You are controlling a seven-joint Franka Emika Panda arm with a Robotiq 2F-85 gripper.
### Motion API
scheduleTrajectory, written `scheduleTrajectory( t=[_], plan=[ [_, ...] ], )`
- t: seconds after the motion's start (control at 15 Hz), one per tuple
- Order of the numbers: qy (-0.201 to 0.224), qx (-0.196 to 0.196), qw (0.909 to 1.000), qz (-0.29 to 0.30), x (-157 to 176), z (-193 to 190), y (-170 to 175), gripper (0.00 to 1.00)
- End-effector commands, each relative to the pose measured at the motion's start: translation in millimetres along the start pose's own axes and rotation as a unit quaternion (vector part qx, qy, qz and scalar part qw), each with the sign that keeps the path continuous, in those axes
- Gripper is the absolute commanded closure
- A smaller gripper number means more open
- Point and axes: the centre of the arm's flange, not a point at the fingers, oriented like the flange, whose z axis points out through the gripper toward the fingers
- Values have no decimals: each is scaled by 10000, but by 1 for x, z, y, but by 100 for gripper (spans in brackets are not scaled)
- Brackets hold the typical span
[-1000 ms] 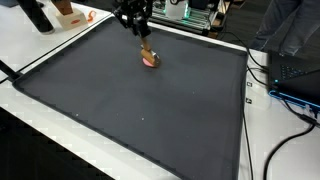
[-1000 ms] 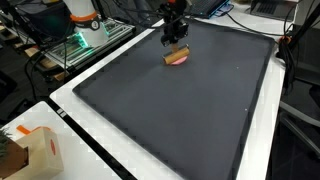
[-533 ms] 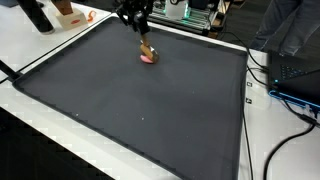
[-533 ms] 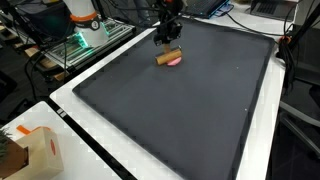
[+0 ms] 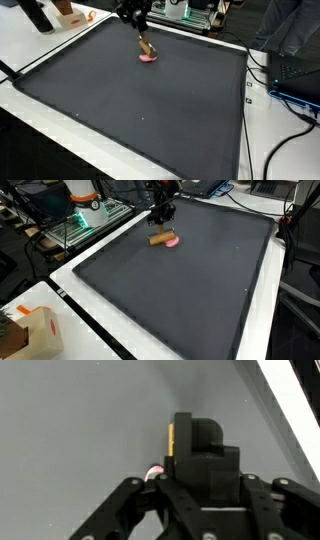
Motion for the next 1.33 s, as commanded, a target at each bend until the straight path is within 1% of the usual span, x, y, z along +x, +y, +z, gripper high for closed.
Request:
scheduleTrajectory(
  t=[0.0,0.6,0.8,0.93,1.27],
  plan=[
    [-516,84,9984,210,-22,13,2,76],
    [-825,-137,9941,698,-51,2,4,76],
    [-852,-256,9920,891,-59,-2,6,76],
    [-792,-310,9917,964,-62,-7,6,76],
    [-403,-355,9933,1019,-68,-25,2,76]
  ],
)
